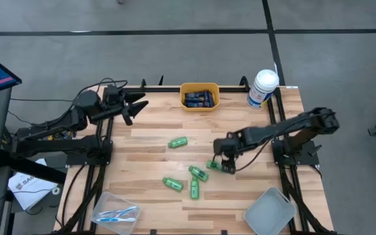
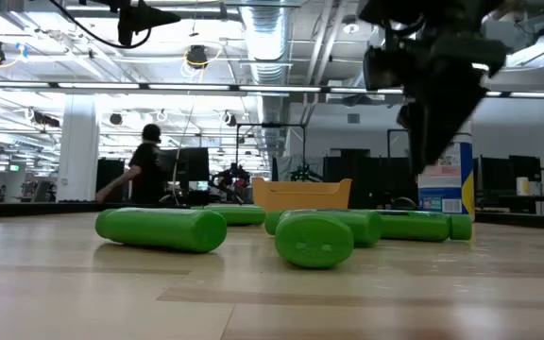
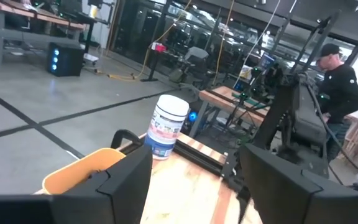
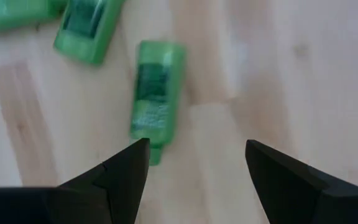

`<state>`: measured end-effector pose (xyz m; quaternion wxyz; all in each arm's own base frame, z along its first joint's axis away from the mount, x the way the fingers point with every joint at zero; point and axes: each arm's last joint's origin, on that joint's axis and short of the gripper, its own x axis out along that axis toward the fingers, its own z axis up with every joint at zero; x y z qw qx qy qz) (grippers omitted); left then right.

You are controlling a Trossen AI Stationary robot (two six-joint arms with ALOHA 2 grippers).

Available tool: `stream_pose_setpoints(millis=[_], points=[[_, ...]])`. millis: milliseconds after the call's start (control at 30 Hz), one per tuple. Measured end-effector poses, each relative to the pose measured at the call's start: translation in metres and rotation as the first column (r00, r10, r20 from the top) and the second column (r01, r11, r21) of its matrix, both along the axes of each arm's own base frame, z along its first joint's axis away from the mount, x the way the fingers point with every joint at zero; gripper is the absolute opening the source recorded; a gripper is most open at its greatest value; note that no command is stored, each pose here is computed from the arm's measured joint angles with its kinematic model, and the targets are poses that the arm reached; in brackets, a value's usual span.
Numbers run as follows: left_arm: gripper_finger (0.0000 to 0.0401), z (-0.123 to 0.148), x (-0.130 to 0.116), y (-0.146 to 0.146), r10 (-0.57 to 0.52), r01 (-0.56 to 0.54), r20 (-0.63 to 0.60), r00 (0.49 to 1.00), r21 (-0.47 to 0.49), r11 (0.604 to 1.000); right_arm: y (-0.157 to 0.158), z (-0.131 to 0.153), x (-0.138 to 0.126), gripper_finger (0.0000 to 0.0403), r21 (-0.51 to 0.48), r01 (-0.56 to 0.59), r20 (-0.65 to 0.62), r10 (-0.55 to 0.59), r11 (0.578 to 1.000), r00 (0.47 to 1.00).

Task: Pick & Place Travel size toiletries
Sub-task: Put the shampoo into the white bin

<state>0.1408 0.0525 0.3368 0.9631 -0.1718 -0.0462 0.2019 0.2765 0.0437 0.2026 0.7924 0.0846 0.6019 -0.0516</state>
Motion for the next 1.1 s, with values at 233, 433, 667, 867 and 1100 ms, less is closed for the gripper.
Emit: stream_pose_setpoints(millis=[233,433,667,867,1100], points=[[0.0228,0.002,-0.004,-0.002,-0.001,0.001,0.015,1.000,0.014,1.000,0.019,-0.032,0.008,0.0257,0.068,0.009,-0.124,0.000,0.998,0.992],[0.0222,0.004,-0.008,-0.004,-0.040,0.040,0.029,0.999,0.020,0.999,0.022,-0.046,0.013,0.0257,0.062,0.024,-0.165,-0.014,0.998,0.986],[0.0218,0.007,-0.014,-0.008,-0.105,0.105,0.058,0.993,0.013,0.994,0.027,-0.066,0.018,0.0257,0.045,0.039,-0.225,-0.028,0.998,0.974],[0.0218,0.011,-0.021,-0.011,-0.110,0.108,0.094,0.989,0.031,0.994,0.028,-0.074,0.020,0.0246,0.011,0.087,-0.232,-0.082,0.996,0.969],[0.0218,0.014,-0.029,-0.014,-0.110,0.103,0.110,0.988,0.067,0.992,0.027,-0.074,0.019,0.0148,0.013,0.105,-0.241,-0.099,0.994,0.965]])
